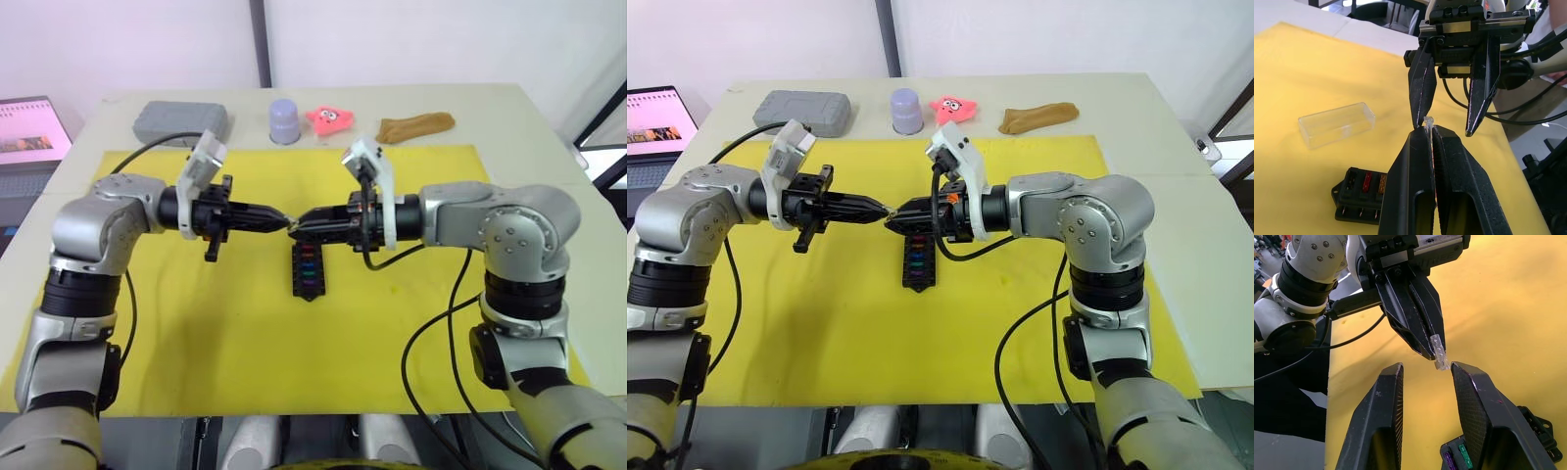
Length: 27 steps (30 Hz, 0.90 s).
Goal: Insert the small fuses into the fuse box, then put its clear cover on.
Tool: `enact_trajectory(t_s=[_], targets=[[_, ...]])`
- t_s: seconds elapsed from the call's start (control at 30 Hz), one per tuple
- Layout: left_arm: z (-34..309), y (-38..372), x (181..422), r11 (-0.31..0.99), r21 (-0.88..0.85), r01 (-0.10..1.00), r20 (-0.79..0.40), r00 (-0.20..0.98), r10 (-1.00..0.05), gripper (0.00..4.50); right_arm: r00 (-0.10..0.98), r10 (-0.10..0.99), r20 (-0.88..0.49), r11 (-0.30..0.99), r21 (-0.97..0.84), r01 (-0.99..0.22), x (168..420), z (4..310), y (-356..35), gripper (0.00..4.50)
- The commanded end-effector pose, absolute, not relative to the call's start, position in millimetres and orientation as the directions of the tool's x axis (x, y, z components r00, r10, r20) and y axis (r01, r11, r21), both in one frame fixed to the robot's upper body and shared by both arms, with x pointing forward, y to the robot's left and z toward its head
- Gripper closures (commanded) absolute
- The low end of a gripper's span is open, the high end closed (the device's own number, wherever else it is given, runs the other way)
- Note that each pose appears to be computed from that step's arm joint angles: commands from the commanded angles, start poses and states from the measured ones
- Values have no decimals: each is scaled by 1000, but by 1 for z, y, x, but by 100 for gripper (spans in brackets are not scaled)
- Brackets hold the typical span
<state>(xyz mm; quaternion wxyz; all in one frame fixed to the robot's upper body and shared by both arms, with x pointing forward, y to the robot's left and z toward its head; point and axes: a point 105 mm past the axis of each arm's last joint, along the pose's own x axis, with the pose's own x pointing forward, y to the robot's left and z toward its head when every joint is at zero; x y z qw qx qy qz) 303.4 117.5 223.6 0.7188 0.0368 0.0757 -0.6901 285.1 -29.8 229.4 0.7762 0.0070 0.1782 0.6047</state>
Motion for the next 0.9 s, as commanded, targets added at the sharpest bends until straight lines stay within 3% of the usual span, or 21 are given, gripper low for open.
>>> enact_trajectory(t_s=[0.03, 0.27, 0.4, 0.77, 0.8, 0.83, 0.9], targets=[[232, 116, 301, 31, -11, 999, -162, 28, -986, 450, 188, 955, -231, 234, 188, -954, 281, 242, -26, 289], [231, 116, 302, 33, -17, 999, -161, 30, -986, 450, 179, 956, -232, 222, 179, -958, 280, 242, -24, 289], [230, 116, 302, 35, -17, 999, -163, 32, -986, 450, 176, 956, -234, 220, 176, -959, 279, 242, -23, 448], [221, 120, 303, 55, -34, 998, -212, 47, -976, 450, 177, 955, -239, 222, 174, -959, 281, 243, -22, 448], [221, 120, 305, 67, -38, 997, -218, 57, -974, 385, 177, 954, -241, 222, 173, -960, 281, 243, -22, 450], [220, 121, 306, 71, -30, 997, -227, 62, -972, 358, 180, 951, -251, 225, 162, -961, 282, 243, -23, 450], [220, 122, 308, 82, 0, 997, -246, 80, -966, 258, 193, 939, -283, 236, 125, -964, 284, 242, -23, 450]])
